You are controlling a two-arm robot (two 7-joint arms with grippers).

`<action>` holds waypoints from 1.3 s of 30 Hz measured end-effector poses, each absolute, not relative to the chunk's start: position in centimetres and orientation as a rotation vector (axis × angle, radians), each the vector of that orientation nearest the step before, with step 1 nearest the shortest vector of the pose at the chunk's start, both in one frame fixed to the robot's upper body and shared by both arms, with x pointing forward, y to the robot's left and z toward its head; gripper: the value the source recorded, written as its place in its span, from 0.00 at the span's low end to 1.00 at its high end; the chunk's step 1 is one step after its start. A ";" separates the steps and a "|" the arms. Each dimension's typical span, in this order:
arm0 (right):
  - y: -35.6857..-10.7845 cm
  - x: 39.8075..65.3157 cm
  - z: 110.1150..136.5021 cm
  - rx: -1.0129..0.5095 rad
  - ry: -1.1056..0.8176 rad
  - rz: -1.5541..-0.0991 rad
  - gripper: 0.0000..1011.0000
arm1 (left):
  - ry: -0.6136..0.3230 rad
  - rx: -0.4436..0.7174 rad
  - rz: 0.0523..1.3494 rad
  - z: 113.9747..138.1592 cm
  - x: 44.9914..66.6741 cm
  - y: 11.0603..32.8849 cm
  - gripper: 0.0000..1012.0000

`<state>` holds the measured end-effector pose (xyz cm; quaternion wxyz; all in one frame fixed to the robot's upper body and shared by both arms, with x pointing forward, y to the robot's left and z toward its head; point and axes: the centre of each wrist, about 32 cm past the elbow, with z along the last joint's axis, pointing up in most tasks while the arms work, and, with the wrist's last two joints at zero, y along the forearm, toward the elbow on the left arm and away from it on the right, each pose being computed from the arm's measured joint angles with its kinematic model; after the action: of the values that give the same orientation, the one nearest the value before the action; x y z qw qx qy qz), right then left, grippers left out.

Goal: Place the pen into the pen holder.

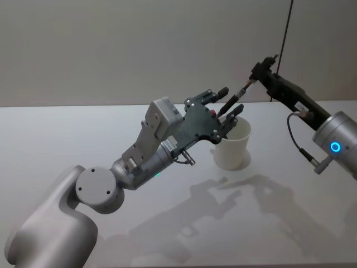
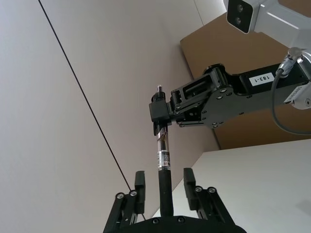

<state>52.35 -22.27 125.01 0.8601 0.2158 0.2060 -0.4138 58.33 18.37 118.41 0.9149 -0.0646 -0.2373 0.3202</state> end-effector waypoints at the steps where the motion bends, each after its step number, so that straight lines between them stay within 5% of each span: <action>1: -22.3 52.3 125.0 0.454 0.432 -0.869 0.13 | -0.488 -0.133 0.659 118.4 58.3 18.4 0.49; 19: -22.3 52.3 125.1 0.459 0.422 -0.882 0.13 | -0.488 -0.133 0.659 118.4 58.3 18.4 0.99; 39: -21.8 52.3 124.3 0.417 0.233 -1.080 0.13 | -0.488 -0.133 0.659 118.4 58.3 18.4 0.99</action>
<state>52.28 -21.84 124.26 0.8306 0.1964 0.1099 -0.5094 58.32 18.36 118.40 0.9150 -0.0645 -0.2371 0.3200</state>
